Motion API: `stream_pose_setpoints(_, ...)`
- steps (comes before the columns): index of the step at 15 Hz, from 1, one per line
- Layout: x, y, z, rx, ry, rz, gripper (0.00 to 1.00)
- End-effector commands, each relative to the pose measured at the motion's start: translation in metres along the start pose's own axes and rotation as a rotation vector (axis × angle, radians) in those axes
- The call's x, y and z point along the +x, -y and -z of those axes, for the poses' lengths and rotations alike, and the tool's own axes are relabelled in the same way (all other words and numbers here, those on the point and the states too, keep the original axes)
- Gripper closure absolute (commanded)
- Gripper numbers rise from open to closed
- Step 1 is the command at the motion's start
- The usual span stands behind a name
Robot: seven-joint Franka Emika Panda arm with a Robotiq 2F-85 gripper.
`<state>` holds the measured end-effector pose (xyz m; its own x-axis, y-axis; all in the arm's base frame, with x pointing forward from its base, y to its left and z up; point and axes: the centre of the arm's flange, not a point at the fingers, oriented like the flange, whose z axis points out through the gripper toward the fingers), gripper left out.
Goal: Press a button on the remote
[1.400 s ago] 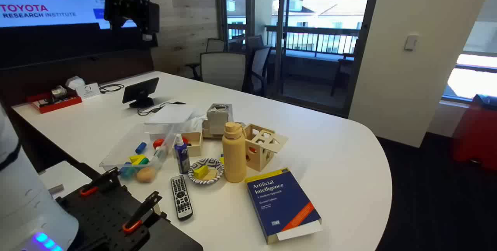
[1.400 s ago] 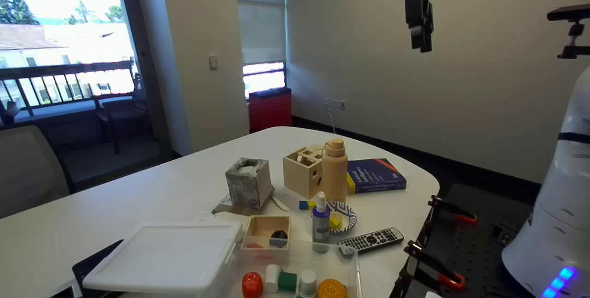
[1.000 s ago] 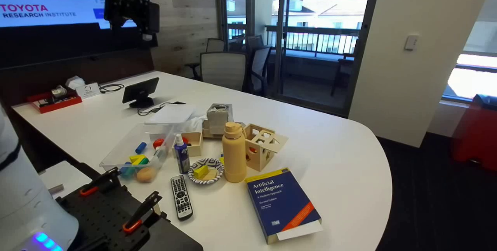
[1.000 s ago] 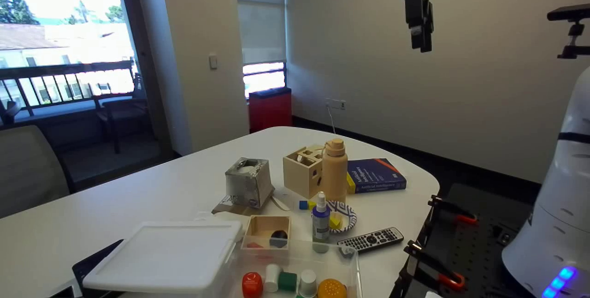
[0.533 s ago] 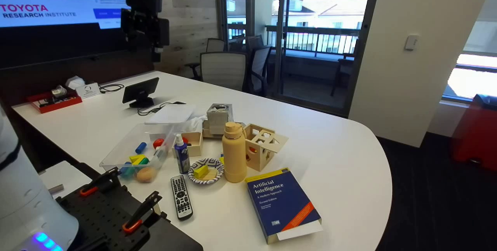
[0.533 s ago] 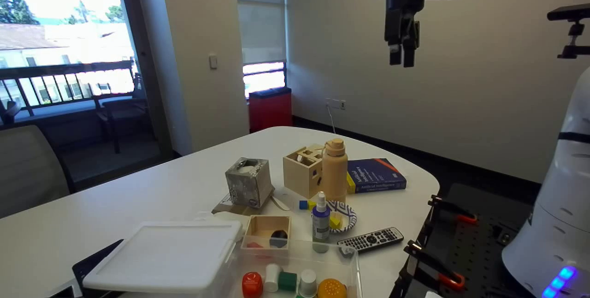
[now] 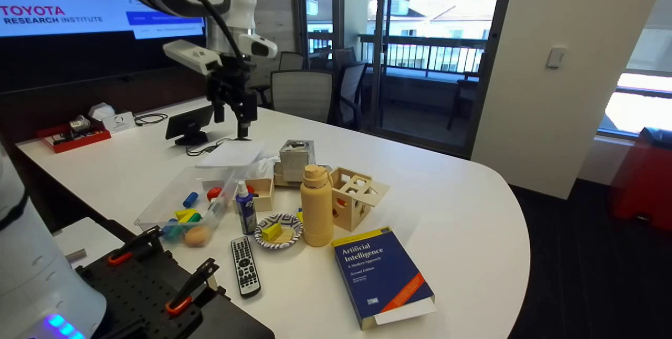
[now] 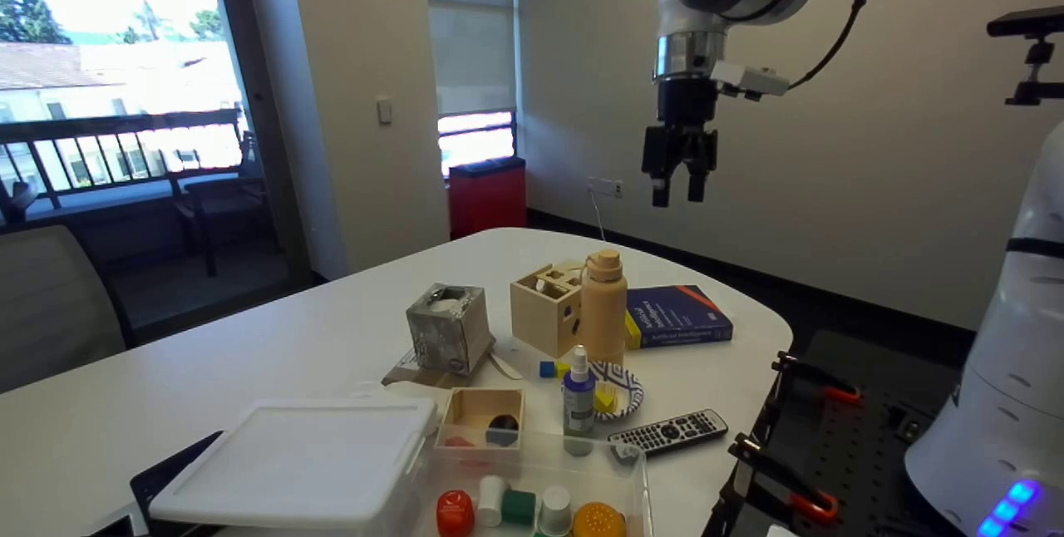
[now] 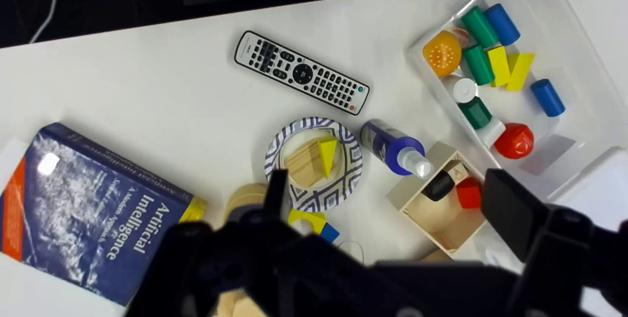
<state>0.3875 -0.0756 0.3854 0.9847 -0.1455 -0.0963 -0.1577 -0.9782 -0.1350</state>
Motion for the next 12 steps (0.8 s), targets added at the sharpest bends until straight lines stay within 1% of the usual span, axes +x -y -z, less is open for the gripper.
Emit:
stream_pose_setpoints(1,0.008,-0.007,-0.060,0.000,0.028,-0.081,0.00)
stream_pose_setpoints(4,0.001,-0.017,-0.108,0.036,0.051,-0.146,0.00)
stream_pose_setpoints(6,-0.002,-0.027,-0.135,0.060,0.040,-0.197,0.00)
stream_pose_setpoints(8,-0.002,-0.035,-0.160,0.067,0.029,-0.241,0.00)
stream_pose_setpoints(9,-0.001,-0.038,-0.172,0.078,0.033,-0.258,0.25)
stream_pose_setpoints(10,-0.002,-0.041,-0.182,0.083,0.040,-0.275,0.28)
stream_pose_setpoints(11,-0.002,-0.044,-0.192,0.103,0.053,-0.288,0.34)
stream_pose_setpoints(12,-0.003,-0.046,-0.200,0.123,0.067,-0.297,0.44)
